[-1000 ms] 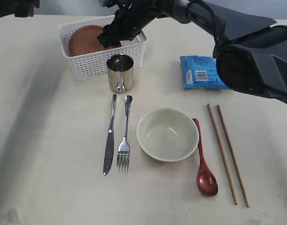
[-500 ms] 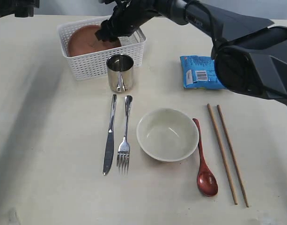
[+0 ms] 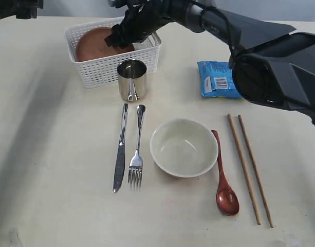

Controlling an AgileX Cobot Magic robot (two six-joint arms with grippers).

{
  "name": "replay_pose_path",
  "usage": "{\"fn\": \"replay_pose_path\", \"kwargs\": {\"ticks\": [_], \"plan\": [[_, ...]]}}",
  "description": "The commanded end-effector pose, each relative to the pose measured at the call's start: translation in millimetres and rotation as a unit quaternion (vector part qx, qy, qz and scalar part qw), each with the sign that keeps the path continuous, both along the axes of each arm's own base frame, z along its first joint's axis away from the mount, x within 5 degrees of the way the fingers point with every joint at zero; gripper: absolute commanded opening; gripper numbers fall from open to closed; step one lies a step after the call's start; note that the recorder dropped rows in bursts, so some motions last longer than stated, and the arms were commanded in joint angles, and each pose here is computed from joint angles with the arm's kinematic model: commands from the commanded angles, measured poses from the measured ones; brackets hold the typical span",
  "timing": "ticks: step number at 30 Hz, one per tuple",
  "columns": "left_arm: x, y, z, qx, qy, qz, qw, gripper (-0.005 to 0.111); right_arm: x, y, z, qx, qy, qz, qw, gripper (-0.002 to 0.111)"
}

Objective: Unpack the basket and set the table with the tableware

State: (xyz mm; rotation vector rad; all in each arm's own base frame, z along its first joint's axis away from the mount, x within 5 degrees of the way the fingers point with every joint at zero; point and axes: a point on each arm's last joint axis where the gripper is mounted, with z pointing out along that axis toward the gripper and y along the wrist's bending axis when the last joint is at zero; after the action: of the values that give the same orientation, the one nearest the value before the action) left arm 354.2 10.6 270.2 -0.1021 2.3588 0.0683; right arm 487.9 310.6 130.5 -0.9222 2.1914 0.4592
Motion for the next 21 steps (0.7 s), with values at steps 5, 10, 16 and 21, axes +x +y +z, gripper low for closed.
{"fn": "replay_pose_path", "kwargs": {"ticks": [5,10,16,21], "plan": [[0.3,0.6,-2.9,-0.001,0.001,0.001,1.000,0.070,-2.0,3.9,1.0,-0.002,-0.007,0.010,1.000,0.050],[0.3,0.6,-2.9,-0.001,0.001,0.001,1.000,0.070,-2.9,5.2,2.1,-0.003,-0.009,0.012,1.000,0.024],[0.5,0.5,-2.7,-0.002,0.000,0.000,1.000,0.070,-2.9,5.2,3.3,-0.002,-0.010,0.012,1.000,0.000],[0.8,0.5,-2.4,-0.002,-0.002,0.000,1.000,0.070,-3.7,4.8,20.2,0.005,-0.021,0.013,1.000,0.000]]}}
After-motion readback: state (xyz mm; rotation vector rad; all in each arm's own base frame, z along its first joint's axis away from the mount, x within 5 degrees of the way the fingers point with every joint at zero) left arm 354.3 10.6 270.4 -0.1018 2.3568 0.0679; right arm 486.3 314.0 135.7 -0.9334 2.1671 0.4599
